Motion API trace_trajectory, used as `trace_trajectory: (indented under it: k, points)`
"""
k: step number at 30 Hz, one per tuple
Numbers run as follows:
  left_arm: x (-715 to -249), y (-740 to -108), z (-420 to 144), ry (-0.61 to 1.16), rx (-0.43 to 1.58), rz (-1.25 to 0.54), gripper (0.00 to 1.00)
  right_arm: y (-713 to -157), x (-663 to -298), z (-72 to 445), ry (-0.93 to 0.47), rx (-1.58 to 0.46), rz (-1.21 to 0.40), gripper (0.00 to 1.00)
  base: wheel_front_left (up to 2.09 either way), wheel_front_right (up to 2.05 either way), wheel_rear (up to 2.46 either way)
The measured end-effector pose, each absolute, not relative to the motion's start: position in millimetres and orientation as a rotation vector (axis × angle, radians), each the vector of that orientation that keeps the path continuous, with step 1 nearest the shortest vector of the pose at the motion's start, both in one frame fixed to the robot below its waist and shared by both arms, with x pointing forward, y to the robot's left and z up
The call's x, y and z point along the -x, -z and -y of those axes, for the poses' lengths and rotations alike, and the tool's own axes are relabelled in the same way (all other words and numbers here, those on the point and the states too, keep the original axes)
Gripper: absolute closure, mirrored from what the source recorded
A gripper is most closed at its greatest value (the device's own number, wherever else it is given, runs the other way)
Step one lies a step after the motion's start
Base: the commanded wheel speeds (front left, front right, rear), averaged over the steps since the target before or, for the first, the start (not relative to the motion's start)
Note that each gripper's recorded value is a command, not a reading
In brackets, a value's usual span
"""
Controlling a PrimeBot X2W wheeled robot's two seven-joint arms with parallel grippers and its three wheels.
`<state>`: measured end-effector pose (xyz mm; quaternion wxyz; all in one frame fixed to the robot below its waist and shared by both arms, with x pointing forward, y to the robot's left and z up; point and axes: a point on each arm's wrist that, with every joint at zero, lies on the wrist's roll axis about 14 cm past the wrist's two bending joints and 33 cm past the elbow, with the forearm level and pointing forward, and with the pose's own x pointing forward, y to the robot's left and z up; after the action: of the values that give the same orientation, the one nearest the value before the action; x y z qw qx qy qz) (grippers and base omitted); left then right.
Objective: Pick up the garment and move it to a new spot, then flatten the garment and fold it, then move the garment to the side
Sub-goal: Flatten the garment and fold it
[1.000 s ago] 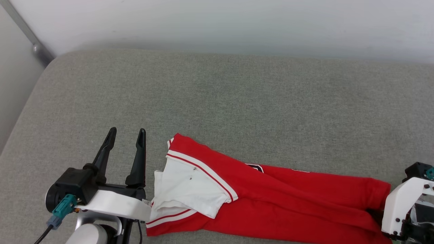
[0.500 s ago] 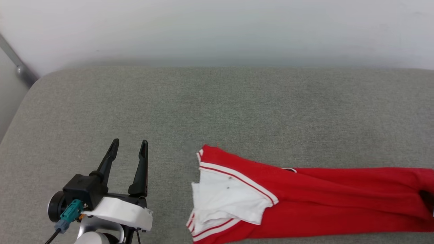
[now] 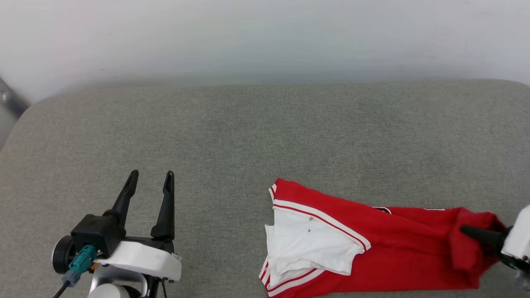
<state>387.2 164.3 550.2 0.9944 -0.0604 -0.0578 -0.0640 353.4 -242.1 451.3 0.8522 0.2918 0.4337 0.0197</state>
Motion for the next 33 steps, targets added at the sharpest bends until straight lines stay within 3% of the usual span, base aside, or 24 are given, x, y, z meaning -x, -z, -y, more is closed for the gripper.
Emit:
trace_trajectory:
  k: [14, 23, 24, 25, 26, 33]
  points:
    - [-386, -550, -171, 0.117, 0.113, 0.100, 0.00, -454, -365, 83, -0.571, -0.867, -0.990, 1.00, 0.00, 0.00, 0.00]
    - [-390, -547, -174, 0.112, 0.106, 0.089, 0.00, -443, -361, 2, -0.735, -0.827, -1.054, 1.00, 0.00, 0.00, 0.00]
    - [-390, -546, -175, 0.109, 0.107, 0.086, 0.00, -441, -360, -3, -0.741, -0.817, -1.057, 0.72, 0.00, 0.00, 0.00]
    - [-389, -544, -176, 0.105, 0.107, 0.083, 0.00, -439, -360, -6, -0.743, -0.807, -1.056, 0.06, 0.00, 0.00, 0.00]
    - [-389, -543, -177, 0.102, 0.108, 0.080, 0.00, -437, -361, -9, -0.742, -0.789, -1.055, 0.00, 0.00, 0.00, 0.00]
    - [-389, -541, -178, 0.096, 0.114, 0.081, 0.00, -449, -369, -12, -0.767, -0.650, -0.966, 0.00, 0.00, 0.00, 0.00]
